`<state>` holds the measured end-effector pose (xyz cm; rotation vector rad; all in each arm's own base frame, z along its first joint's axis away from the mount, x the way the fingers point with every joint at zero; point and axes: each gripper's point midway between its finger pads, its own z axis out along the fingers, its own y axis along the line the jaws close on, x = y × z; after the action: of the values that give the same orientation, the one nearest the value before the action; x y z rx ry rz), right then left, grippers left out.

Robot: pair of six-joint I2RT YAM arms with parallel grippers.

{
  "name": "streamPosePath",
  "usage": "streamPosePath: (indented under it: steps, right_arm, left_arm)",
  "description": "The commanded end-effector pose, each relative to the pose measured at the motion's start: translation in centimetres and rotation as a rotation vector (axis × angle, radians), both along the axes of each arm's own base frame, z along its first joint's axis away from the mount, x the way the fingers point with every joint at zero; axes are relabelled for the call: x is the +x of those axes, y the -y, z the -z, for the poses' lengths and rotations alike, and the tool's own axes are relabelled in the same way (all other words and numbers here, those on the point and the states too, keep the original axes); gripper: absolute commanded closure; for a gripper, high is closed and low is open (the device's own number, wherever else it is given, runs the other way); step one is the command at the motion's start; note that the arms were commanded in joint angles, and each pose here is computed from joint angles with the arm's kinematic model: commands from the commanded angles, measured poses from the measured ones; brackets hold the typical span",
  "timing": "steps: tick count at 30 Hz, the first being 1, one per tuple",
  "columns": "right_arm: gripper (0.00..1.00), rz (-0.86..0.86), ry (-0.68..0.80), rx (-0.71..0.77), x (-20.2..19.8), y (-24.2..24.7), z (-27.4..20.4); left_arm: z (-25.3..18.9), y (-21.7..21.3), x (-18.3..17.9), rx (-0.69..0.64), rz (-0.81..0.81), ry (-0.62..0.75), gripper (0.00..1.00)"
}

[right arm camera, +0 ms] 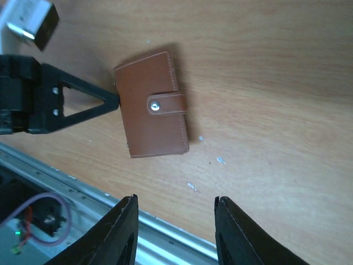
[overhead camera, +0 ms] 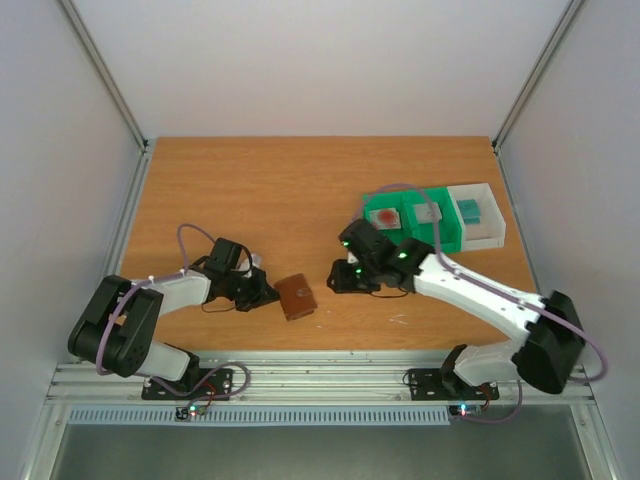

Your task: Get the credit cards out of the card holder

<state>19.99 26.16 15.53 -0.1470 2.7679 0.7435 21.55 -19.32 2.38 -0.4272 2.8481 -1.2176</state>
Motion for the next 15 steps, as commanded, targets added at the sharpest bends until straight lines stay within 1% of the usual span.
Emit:
streamPosePath:
  steps: [1,5,9,10,13,15]
  right_arm:
    - [0.61,-0.114,0.102,-0.061,1.3,-3.8,1.2]
    - [0.64,-0.194,0.111,-0.081,1.4,-6.6,3.2]
    - [0.66,-0.226,0.107,-0.103,1.9,-8.6,5.0]
    - [0.66,-0.229,0.102,-0.113,2.0,-8.9,5.5]
    - [0.68,-0.240,0.085,-0.142,2.2,-9.5,6.8]
    - [0.69,-0.248,0.078,-0.154,2.3,-9.8,7.4]
  left_arm:
    - [-1.9,1.3,0.8,-0.092,0.006,0.057,1.00]
    - [-2.2,1.3,0.7,-0.099,0.002,0.063,1.00]
    - [-1.8,1.2,0.6,-0.088,0.001,0.057,0.98]
    - [-1.7,1.1,0.5,-0.080,-0.003,0.051,0.96]
    - [-1.4,0.7,0.4,-0.060,-0.015,0.050,0.83]
    - [-1.3,0.4,0.4,-0.043,-0.025,0.051,0.78]
